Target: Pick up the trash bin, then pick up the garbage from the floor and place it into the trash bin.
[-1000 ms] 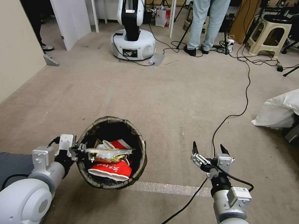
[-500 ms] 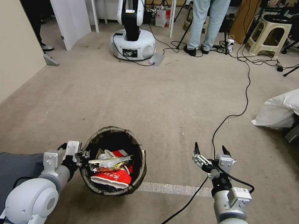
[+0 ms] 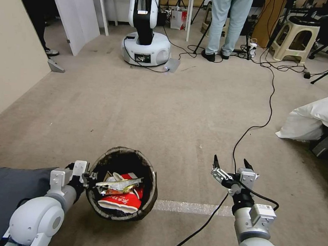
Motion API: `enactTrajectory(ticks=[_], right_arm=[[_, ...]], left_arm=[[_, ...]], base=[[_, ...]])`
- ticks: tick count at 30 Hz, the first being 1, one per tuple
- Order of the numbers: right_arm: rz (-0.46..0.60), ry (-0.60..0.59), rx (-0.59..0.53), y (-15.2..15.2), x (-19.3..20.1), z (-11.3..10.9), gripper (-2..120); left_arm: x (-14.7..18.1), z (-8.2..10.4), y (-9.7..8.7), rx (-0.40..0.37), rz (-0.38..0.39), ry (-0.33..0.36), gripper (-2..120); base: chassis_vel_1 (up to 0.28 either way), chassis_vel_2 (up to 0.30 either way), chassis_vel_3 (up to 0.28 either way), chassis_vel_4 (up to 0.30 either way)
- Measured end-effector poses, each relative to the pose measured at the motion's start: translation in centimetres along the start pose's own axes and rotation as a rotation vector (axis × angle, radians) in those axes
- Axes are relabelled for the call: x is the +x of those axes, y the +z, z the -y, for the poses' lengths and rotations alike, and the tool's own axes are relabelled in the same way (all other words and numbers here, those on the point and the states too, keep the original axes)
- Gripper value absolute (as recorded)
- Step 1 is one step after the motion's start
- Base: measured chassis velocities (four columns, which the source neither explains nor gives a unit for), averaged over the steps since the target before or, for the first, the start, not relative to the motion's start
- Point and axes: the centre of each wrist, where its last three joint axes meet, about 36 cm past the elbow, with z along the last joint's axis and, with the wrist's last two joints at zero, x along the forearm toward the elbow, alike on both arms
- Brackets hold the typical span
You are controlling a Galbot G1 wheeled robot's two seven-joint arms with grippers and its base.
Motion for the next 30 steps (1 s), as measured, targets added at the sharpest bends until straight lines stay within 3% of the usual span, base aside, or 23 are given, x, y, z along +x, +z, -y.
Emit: enactTrajectory(ticks=[13, 30], right_arm=[[0.000, -0.001, -0.003, 0.1, 0.1, -0.1, 100], [-0.001, -0.009, -0.006, 0.3, 0.2, -0.3, 100]], left_arm=[[-0.8, 0.4, 1.0, -0.033, -0.037, 0.001, 2], [-0.6, 0.6, -0.1, -0.044, -0.005, 0.004, 68]], base=[[0.000, 0.000, 0.000, 0.000], [0.000, 0.000, 0.000, 0.000]])
